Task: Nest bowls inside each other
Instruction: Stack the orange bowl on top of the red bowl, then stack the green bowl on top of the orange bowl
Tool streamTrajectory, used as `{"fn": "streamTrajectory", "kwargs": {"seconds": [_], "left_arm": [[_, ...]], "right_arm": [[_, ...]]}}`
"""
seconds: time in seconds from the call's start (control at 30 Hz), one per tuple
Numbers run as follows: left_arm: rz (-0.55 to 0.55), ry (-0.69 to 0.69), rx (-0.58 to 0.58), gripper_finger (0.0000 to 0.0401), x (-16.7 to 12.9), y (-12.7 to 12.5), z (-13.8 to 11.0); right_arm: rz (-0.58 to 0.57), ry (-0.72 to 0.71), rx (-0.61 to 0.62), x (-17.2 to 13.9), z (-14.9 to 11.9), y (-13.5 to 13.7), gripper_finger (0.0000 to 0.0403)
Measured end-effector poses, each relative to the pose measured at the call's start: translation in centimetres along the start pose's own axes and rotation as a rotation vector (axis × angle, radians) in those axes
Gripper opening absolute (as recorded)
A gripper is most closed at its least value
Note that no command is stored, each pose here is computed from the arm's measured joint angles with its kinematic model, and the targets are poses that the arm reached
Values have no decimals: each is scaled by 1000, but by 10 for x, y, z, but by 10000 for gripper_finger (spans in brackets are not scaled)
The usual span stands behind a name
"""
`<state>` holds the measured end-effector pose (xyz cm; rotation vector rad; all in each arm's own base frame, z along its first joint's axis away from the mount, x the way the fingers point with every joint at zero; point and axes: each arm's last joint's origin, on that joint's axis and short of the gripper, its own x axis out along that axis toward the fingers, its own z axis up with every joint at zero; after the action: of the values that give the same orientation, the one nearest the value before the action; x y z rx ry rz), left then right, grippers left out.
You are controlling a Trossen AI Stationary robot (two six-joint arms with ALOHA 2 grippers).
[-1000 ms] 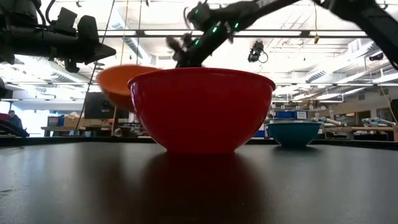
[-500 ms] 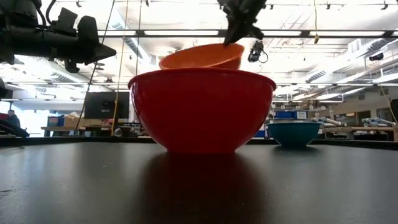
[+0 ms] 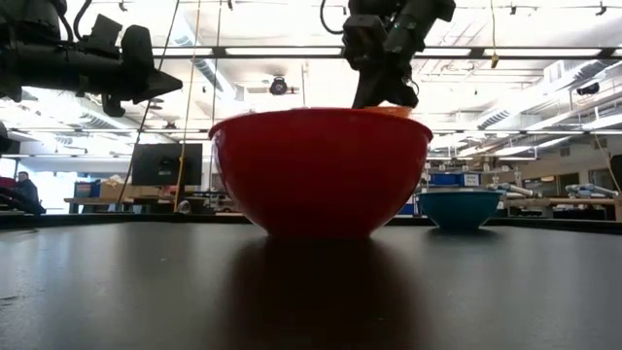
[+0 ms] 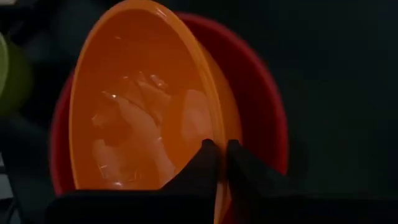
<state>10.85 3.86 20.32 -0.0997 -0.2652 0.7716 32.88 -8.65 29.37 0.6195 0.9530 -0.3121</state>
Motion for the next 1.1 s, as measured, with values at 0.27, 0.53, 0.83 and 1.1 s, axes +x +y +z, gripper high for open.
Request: {"fn": "streamTrajectory", "kwargs": {"seconds": [0.27,0.53,0.83,1.1], "left_arm": [[0,-9,35,18,0,0,1],[-42,-11,35,18,0,-1,1],[-86,-24,56,18,0,-3,3],[-248,12,89,18,2,-9,-2]], "right_arm": [[-67,-29,-59,4,-6,9,78],[-93,-67,-111,5,-9,20,110],[-38,-26,-283,16,-17,35,122],[-234,-188,-328,-2,-13,36,121]]}}
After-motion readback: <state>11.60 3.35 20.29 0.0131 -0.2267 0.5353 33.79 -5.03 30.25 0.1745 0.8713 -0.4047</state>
